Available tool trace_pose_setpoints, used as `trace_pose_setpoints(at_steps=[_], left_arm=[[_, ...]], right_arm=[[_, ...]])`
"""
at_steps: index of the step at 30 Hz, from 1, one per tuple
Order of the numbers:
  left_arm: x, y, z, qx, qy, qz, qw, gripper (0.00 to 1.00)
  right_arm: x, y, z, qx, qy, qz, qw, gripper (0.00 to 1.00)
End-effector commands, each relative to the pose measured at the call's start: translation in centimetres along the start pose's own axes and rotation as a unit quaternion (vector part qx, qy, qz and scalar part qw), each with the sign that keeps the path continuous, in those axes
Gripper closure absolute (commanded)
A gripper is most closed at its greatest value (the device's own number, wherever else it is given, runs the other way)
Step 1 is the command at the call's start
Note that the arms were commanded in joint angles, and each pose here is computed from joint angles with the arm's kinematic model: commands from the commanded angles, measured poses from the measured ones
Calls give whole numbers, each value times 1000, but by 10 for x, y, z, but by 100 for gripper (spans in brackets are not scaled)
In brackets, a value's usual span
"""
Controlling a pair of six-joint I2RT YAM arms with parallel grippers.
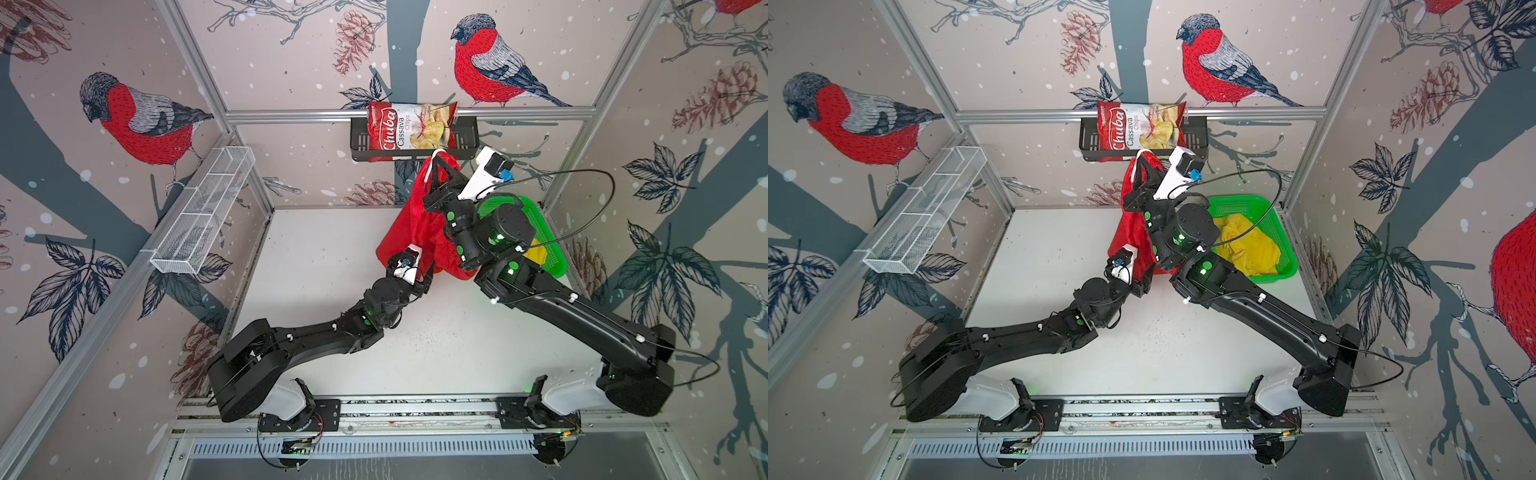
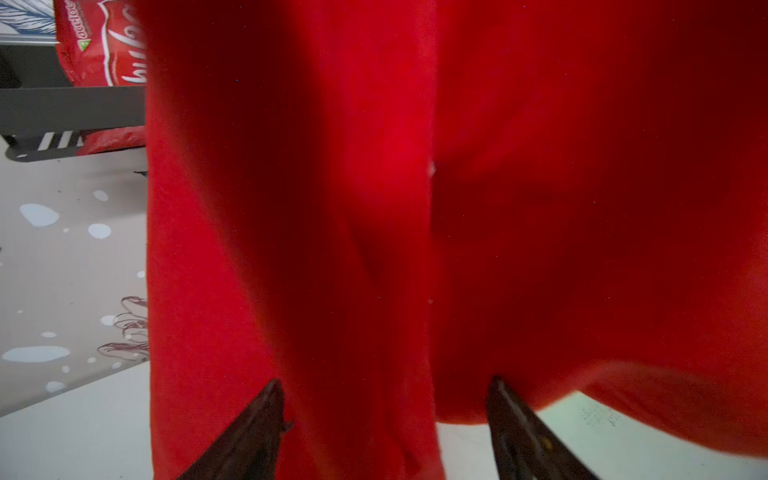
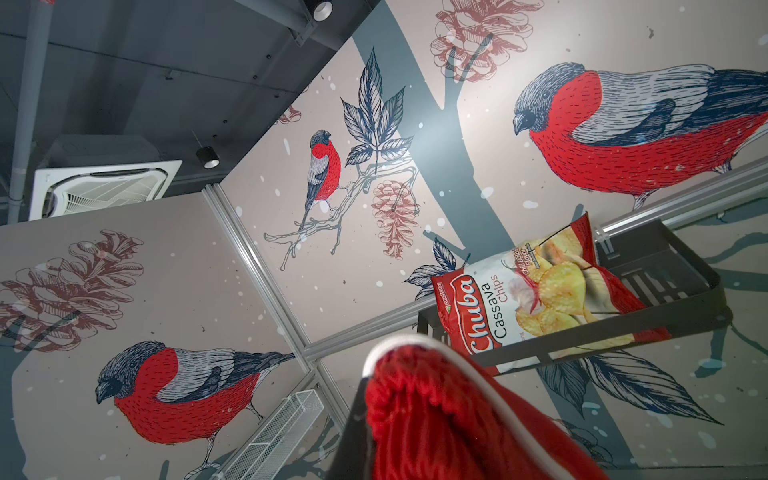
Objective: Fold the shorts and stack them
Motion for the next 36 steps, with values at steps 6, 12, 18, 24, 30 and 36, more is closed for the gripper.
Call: trace_pose_setpoints(at_steps=[6,12,18,24,30,36], left_arm=[[-29,7,23,92,-3,22,996,29],[-61,1,34,108,-6,54,993,31],[-78,2,42,119,-14,63,991,31],[-84,5,32,70,-22,54,996,28],[-81,5,24,33,-29,22,999,26],[-73,5,22,41,-36,-28,998,23]], right_arm=[[23,-2,2,-2,6,-35,999,100],[31,-6,1,-1,6,-40,999,100],[35,-9,0,-2,8,-43,999,100],[39,-11,3,2,12,-47,999,100],[40,-11,6,5,16,-47,999,100],[41,-11,6,4,17,-47,999,100]])
Point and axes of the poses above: each gripper's point midway between its finger pads, its own y axis out along the fingers, its own z axis along the line the jaws close on, x = y × z, the point moved 5 cm from there along -y, back along the fingers, and after that the axes turned 11 degrees about -y, right-handed, at the moved point
